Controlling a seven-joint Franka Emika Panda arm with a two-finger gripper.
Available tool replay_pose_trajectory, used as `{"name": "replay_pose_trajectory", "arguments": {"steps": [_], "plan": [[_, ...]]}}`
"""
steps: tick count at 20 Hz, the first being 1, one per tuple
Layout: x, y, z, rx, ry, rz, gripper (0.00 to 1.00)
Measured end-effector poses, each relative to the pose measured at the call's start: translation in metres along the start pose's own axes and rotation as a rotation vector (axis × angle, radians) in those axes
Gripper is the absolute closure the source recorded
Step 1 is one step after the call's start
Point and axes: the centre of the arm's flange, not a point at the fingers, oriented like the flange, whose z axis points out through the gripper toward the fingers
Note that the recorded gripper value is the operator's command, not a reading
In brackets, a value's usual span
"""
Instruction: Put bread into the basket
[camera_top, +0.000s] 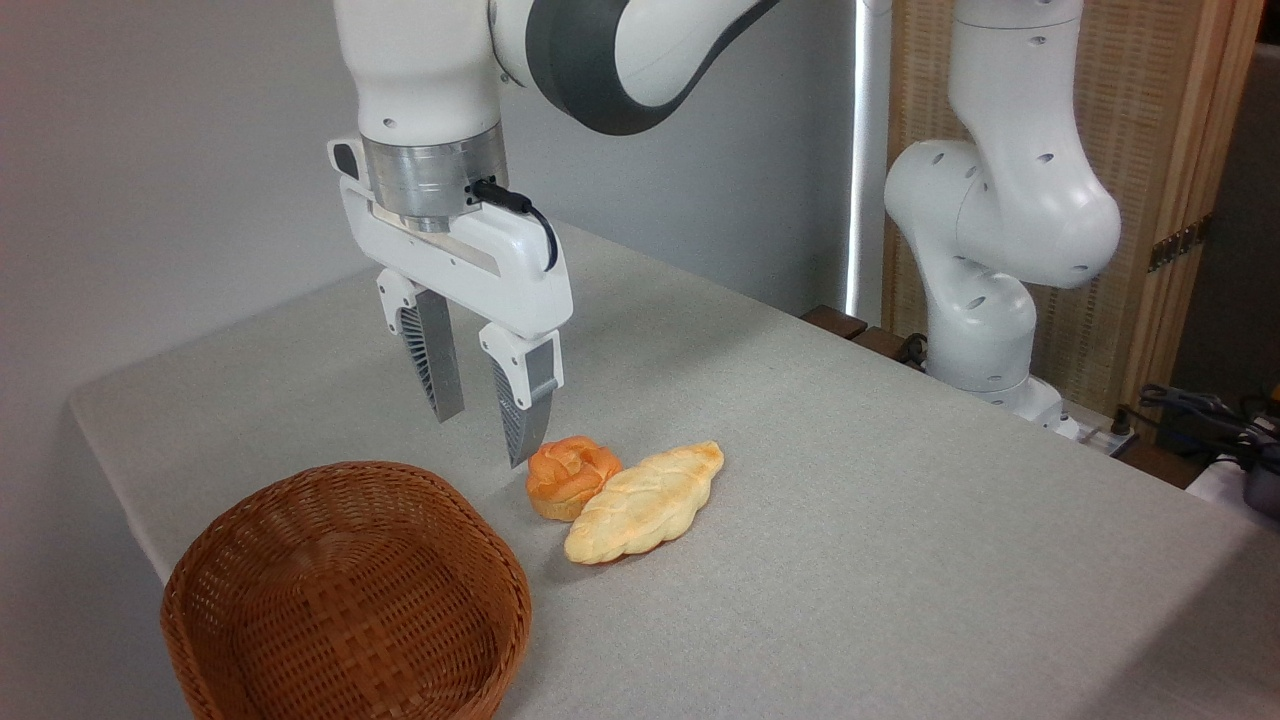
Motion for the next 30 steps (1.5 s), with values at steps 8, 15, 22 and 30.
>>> {"name": "replay_pose_trajectory", "arguments": {"steps": [8, 15, 22, 30], "plan": [[0.0047, 0.0079, 0.0004, -0.004, -0.002, 0.016, 0.00], [0.0051, 0.0068, 0.0035, -0.006, -0.007, 0.014, 0.00], [0.0030, 0.0029, 0.0029, -0.005, -0.006, 0.007, 0.00], [0.0032, 0.0028, 0.0023, -0.005, -0.005, 0.007, 0.00]]}}
